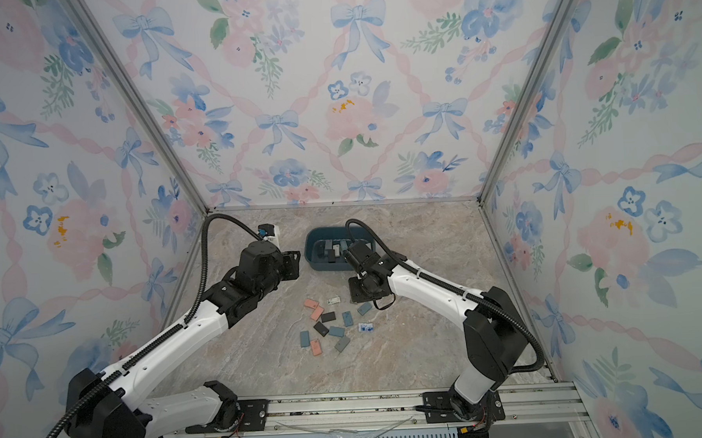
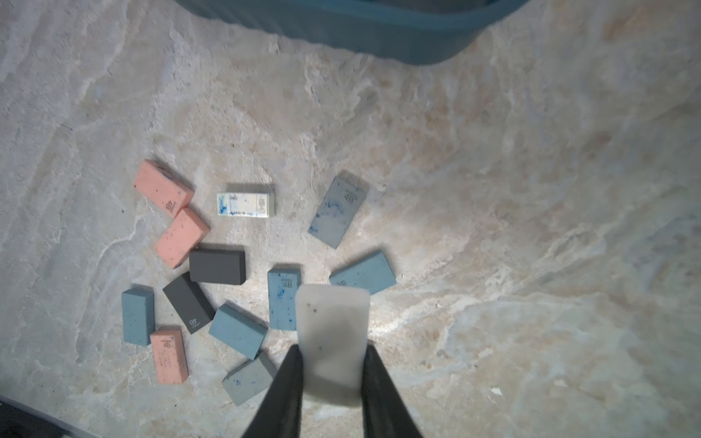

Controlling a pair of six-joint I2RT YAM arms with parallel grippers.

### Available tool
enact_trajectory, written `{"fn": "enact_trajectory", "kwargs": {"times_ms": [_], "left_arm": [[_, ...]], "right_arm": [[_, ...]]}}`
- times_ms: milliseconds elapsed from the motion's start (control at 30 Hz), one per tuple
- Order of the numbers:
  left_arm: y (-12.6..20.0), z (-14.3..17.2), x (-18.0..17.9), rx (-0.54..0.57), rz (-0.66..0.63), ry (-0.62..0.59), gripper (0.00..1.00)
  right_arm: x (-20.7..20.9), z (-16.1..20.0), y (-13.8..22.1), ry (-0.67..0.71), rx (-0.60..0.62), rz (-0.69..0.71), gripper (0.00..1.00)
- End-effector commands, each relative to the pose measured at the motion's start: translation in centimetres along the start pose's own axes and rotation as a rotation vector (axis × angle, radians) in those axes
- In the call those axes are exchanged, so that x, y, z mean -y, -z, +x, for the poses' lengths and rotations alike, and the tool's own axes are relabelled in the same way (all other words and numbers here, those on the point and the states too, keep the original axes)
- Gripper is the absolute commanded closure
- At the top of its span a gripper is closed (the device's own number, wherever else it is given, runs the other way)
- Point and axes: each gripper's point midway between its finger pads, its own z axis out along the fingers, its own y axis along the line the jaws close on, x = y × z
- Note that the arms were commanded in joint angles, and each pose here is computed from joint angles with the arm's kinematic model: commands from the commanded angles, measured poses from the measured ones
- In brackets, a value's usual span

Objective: Put the eraser in the storage box
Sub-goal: Place the eraser in the storage box.

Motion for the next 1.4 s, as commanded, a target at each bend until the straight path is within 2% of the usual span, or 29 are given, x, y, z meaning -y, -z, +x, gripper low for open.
{"fn": "enact_trajectory", "kwargs": {"times_ms": [0, 500, 1367], "left_arm": [[0.5, 0.0, -0.7, 0.015, -0.014, 0.027, 0.62], [0.9, 0.7, -1.3, 0.002, -0.025, 0.052, 0.62], [0.6, 1.3, -1.2, -0.019, -0.019, 0.073, 0.63]], "right_arm": [[0.4, -2.7, 0.3, 0.054, 0.033, 0.016, 0.72], [1.6, -10.6, -2.8, 0.065, 0.064, 0.035, 0.72], [5.3, -15.1, -8.5, 0.023, 0.025, 0.126, 0.72]]}}
